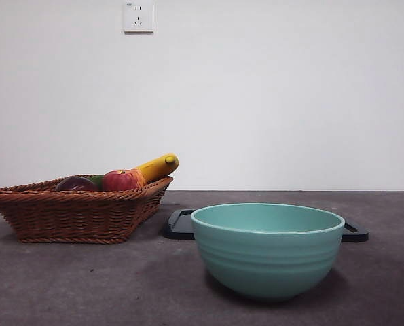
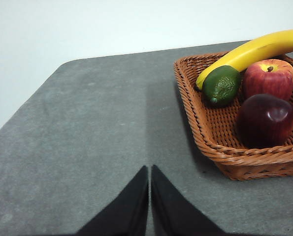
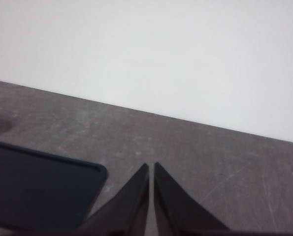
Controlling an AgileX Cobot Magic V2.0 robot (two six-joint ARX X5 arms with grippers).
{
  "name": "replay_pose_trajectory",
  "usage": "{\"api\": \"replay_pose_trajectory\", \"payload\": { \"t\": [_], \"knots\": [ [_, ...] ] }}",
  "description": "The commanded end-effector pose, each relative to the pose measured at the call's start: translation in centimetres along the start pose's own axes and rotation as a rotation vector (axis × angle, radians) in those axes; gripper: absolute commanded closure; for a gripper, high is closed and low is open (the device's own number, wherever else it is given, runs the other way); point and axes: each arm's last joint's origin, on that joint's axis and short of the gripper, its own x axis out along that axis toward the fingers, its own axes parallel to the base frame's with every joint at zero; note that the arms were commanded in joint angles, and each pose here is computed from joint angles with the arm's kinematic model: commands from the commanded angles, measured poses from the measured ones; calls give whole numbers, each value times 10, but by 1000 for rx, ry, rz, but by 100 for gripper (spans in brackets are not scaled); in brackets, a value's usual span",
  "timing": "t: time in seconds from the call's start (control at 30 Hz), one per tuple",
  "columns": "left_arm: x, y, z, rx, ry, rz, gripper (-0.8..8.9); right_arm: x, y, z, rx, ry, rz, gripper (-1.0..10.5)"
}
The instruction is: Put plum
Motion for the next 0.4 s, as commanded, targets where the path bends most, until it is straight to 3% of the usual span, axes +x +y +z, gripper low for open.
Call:
{"api": "replay_pose_trajectory", "payload": {
  "t": [0.03, 0.23, 0.4],
  "knots": [
    [2, -1, -7, -9, 27, 2, 807, 1, 2, -7, 18, -24, -9, 938],
    [2, -1, -7, -9, 27, 2, 807, 2, 7, -19, 29, -33, 29, 938],
    [2, -1, -7, -9, 27, 2, 807, 3, 8, -22, 40, 4, 11, 938]
  ]
}}
